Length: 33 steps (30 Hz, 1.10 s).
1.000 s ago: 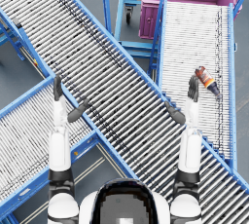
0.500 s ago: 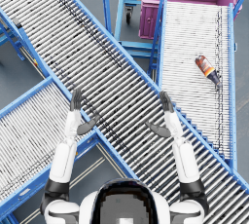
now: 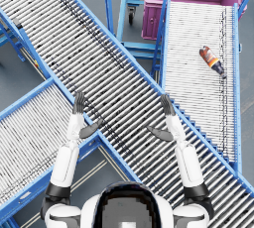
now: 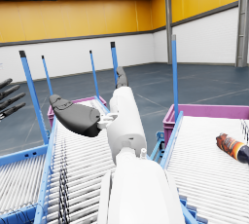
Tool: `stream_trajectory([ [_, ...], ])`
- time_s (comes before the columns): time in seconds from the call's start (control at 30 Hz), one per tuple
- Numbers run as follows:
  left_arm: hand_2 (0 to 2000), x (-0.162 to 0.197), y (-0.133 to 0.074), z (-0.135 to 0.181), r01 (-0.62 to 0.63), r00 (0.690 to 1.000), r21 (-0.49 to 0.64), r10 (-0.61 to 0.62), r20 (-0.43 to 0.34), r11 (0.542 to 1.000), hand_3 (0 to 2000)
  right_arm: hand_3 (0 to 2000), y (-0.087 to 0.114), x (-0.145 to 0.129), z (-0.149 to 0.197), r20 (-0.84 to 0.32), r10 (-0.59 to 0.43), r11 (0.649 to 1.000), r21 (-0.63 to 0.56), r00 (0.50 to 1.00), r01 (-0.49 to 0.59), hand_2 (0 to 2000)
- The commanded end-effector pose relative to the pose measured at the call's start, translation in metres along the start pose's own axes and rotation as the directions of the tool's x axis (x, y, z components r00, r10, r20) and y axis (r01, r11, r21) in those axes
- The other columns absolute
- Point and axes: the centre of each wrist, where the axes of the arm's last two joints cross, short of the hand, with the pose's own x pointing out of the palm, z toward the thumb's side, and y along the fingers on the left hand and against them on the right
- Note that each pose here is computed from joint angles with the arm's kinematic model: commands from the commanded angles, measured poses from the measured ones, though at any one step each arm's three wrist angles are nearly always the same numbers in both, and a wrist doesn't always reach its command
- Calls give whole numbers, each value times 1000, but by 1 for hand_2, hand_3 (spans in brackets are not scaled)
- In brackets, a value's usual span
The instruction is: Pick up the oil and place it on the left assembly line, put the cola on the right, and keep Sprite still
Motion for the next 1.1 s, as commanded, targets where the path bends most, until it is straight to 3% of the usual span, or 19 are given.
stream_trajectory([
  [0.03, 0, 0, 0, 0, 0, 1000, 0, 0, 0, 1000, 0, 0, 0, 0, 0, 0, 0, 1000, 0, 1000, 0, 0],
  [1.1, 0, 0, 0, 0, 0, 1000, 0, 0, 0, 1000, 0, 0, 0, 0, 0, 0, 0, 1000, 0, 1000, 0, 0],
])
